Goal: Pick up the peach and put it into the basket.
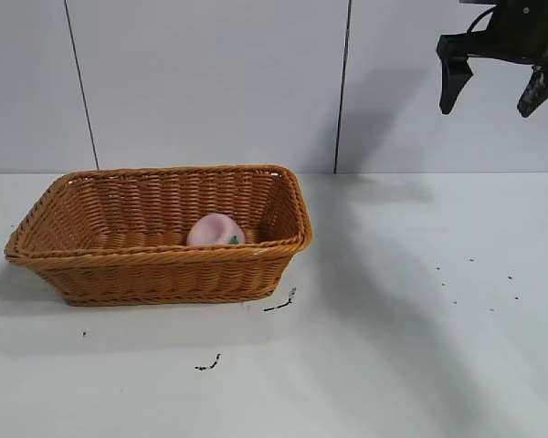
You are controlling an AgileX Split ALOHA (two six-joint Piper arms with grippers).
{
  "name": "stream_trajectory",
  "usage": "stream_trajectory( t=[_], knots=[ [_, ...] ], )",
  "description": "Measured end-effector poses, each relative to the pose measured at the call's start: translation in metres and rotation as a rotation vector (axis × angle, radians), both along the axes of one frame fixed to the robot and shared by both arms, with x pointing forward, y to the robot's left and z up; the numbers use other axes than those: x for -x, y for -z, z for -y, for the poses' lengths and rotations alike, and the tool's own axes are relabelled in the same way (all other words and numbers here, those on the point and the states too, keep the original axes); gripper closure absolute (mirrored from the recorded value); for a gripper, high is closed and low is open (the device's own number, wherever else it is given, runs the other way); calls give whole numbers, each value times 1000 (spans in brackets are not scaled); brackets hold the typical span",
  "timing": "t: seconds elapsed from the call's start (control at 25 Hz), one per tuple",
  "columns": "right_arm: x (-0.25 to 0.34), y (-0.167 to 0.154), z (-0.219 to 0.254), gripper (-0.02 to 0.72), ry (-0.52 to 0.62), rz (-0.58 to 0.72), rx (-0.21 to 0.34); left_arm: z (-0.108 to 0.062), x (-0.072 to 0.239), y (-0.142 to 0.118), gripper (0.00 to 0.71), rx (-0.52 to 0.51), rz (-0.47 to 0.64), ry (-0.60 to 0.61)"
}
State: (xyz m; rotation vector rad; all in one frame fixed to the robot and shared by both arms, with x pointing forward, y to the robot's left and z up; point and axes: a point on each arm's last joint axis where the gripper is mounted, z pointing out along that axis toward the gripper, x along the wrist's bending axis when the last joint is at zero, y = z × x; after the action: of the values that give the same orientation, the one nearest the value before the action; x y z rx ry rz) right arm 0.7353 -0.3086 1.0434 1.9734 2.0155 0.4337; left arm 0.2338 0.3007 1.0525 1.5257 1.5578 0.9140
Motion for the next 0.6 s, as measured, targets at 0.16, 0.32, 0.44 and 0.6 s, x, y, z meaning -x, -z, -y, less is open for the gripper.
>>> stream_trajectory(
  t=[0.16,0.32,0.44,0.6],
  knots=[
    [19,-35,0,8,0,51,1,0,0,0,17,0,0,0],
    [57,-62,-1,8,0,47,4,0,0,0,17,0,0,0],
    [97,-74,-2,8,0,17,4,0,0,0,17,0,0,0],
    [172,-83,-4,8,0,-23,3,0,0,0,17,0,0,0]
  ],
)
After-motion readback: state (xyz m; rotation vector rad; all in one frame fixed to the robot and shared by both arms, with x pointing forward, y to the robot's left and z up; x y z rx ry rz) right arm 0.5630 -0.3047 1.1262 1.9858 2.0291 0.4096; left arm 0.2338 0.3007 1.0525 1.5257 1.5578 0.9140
